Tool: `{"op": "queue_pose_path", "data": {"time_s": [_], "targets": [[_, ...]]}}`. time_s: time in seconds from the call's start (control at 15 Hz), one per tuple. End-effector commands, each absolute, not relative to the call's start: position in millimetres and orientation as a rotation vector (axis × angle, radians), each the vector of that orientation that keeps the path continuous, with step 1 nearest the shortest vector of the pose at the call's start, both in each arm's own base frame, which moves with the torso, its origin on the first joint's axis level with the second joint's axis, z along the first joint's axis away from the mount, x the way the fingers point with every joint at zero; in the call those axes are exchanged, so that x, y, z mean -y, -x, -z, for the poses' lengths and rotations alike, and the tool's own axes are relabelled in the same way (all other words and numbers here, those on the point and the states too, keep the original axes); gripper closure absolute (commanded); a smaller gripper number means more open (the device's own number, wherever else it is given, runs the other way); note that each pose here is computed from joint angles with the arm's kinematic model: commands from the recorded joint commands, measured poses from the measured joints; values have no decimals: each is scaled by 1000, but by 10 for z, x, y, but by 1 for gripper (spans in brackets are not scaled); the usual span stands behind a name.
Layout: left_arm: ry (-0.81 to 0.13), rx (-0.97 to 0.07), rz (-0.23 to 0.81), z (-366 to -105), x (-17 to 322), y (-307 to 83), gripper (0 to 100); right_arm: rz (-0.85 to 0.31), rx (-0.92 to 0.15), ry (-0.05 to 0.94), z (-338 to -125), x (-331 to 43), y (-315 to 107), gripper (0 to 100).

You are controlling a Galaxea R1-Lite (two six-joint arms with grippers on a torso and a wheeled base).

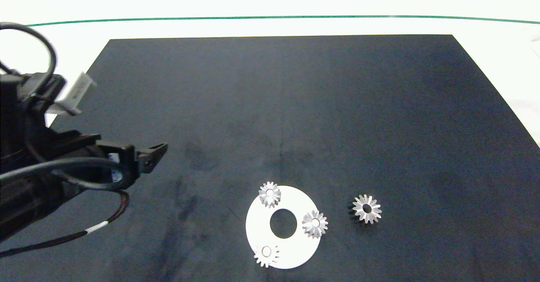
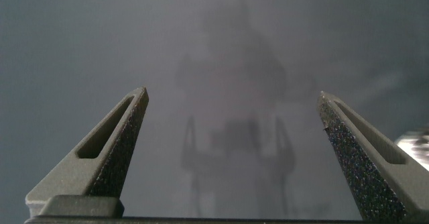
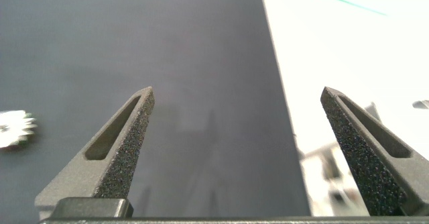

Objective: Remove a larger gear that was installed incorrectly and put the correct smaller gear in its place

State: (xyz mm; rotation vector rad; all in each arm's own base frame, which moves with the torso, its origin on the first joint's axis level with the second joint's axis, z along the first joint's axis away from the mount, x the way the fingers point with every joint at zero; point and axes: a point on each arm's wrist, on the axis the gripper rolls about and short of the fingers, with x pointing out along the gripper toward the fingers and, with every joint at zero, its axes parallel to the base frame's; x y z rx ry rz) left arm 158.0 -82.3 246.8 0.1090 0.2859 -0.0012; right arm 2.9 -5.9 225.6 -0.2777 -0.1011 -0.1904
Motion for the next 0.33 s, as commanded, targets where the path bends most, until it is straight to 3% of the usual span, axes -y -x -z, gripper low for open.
{"op": "queue_pose_path", "data": {"time_s": [0.07,0.33], "targets": [[-15,-118,-191,-2365,216,-927,0,384,167,231,-2013,55,262,0],[-14,101,-378,-2274,-92,-152,0,397,192,223,-1717,45,583,0]]}}
